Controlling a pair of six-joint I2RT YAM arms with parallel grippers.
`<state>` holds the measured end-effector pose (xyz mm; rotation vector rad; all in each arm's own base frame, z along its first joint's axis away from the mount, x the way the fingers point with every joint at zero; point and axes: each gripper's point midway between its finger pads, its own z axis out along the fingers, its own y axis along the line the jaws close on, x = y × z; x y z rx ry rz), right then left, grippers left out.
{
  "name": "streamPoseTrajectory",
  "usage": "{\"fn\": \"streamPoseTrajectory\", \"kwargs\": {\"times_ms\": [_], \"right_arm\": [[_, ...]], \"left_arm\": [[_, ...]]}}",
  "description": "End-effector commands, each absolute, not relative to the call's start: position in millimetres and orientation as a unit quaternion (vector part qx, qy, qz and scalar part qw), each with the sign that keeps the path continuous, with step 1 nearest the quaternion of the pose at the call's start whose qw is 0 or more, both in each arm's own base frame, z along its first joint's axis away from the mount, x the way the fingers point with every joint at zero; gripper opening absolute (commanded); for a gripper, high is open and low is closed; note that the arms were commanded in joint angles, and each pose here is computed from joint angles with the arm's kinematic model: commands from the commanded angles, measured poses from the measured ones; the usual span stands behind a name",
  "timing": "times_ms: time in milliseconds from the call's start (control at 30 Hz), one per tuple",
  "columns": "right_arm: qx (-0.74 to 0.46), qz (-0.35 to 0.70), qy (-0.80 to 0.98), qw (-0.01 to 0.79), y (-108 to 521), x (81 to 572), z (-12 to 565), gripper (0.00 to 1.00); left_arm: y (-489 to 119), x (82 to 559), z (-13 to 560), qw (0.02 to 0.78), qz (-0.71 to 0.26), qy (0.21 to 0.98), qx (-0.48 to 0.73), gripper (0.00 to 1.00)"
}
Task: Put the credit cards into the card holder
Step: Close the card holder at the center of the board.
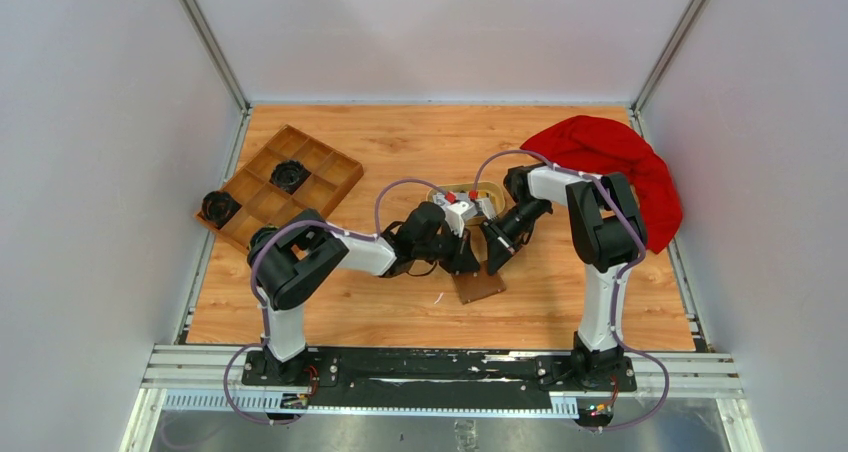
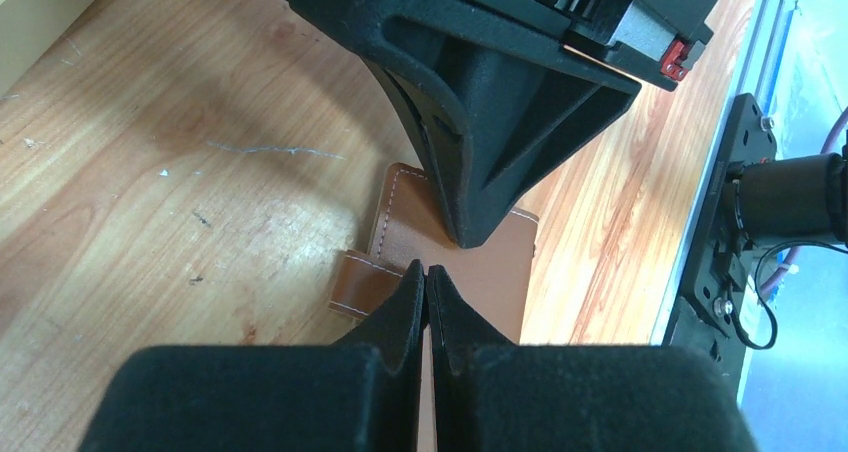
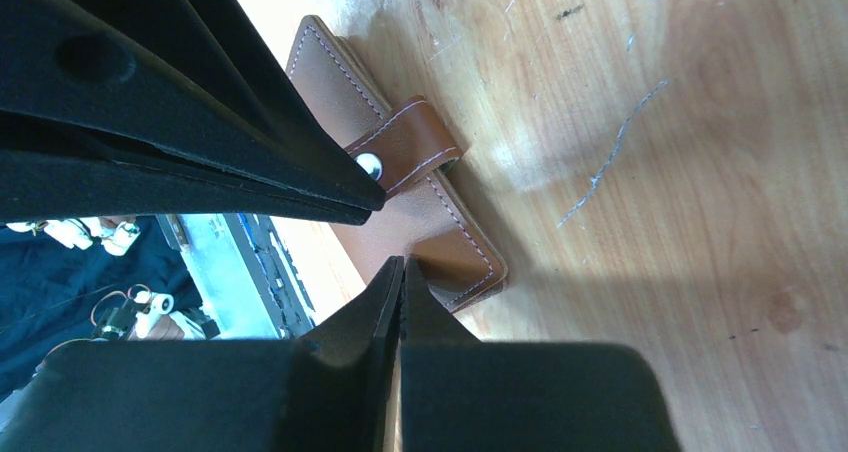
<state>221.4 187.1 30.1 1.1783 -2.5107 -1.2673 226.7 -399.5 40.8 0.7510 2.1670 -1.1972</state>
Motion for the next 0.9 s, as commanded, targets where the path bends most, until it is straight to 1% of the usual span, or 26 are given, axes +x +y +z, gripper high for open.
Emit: {"fn": "streamPoseTrajectory", "kwargs": {"times_ms": [0, 467, 767, 867], "right_arm": [[0.409, -0.380, -0.828, 0.058, 182.9, 223.6, 10.8, 0.00], [0.408, -0.383, -0.827, 0.057, 184.4, 223.5, 12.3, 0.00], [0.438, -0.455, -0.775, 0.009, 202.5, 217.7, 56.7, 0.00], [0.441, -0.466, -0.767, 0.009, 203.8, 214.4, 61.4, 0.00]], "left_arm": [[-393.9, 213.4, 27.7, 0.257, -0.432, 0.818, 0.280, 0.00], [-394.8, 211.3, 31.4, 0.262, -0.430, 0.820, 0.272, 0.00], [-392.3, 215.1, 38.9, 0.278, -0.425, 0.818, 0.270, 0.00], [-392.9, 215.7, 43.4, 0.282, -0.428, 0.816, 0.268, 0.00]]}}
